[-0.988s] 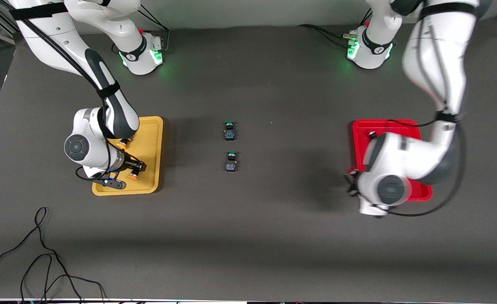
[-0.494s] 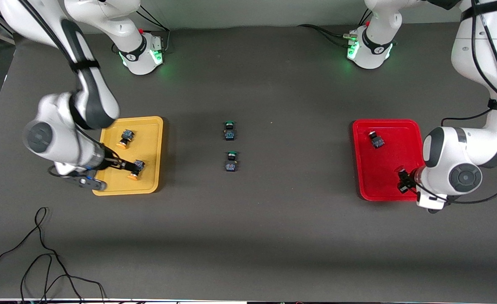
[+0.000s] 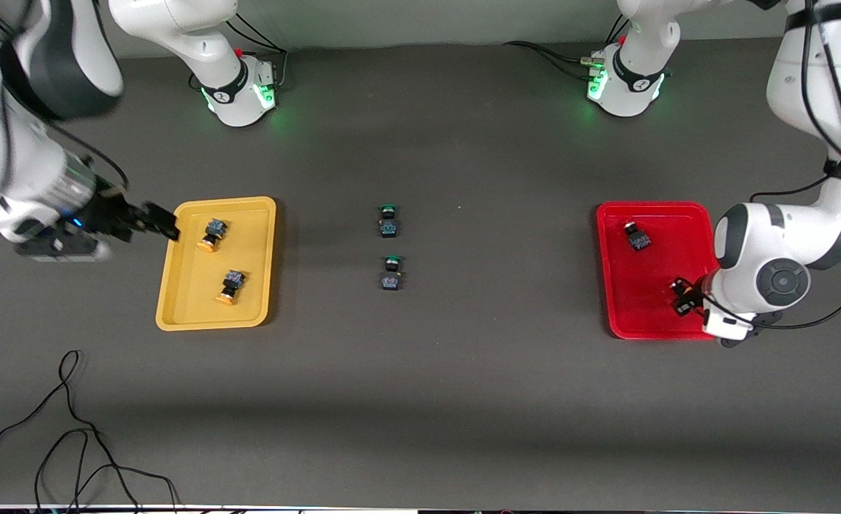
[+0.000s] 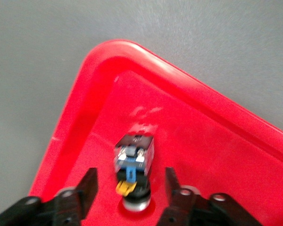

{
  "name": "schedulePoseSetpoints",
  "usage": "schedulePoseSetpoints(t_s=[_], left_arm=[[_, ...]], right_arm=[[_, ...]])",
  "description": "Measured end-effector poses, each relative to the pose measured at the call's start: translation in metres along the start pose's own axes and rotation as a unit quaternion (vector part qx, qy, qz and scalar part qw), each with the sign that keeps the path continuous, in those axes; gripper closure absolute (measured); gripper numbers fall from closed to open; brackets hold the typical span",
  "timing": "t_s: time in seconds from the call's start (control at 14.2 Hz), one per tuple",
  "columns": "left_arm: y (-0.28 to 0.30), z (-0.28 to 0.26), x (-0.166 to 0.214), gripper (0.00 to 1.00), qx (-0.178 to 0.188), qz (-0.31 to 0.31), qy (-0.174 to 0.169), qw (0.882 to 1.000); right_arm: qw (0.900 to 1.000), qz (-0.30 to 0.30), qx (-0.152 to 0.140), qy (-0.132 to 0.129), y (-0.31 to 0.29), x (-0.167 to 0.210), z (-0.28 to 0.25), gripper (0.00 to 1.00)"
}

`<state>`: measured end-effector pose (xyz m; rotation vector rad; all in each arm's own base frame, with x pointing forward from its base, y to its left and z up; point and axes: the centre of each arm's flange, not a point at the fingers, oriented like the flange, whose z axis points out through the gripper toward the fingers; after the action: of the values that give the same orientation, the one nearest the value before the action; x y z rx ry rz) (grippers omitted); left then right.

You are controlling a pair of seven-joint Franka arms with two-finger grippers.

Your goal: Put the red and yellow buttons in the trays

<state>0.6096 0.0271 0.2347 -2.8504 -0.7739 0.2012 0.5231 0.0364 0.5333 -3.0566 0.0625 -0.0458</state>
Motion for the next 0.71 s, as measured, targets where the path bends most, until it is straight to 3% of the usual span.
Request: schedulePoseSetpoints(t_s=[0.14,0.21,0.42,0.71], left_arm=[[-0.002,-0.048,-0.007,0.03,-0.002,0.003,0.018,1.000],[-0.001,-0.076,-0.013,0.00,-0.002,0.009,0.026,1.000],[-0.003,-0.168,-0.022,0.00,0.005,0.044,0.037,0.998],[-0.030,-0.260,-0.010,0.00,-0.019,0.130,0.040,0.990]], right_arm=[[1.000,-0.002,0.007,0.017,0.007,-0.015,-0.032,0.00],[1.000,-0.003,0.009,0.020,0.009,-0.021,-0.044,0.00],[1.000,-0.006,0.007,0.021,0.009,-0.025,-0.063,0.00],[0.999,-0.017,-0.019,0.021,0.009,-0.023,-0.062,0.00]])
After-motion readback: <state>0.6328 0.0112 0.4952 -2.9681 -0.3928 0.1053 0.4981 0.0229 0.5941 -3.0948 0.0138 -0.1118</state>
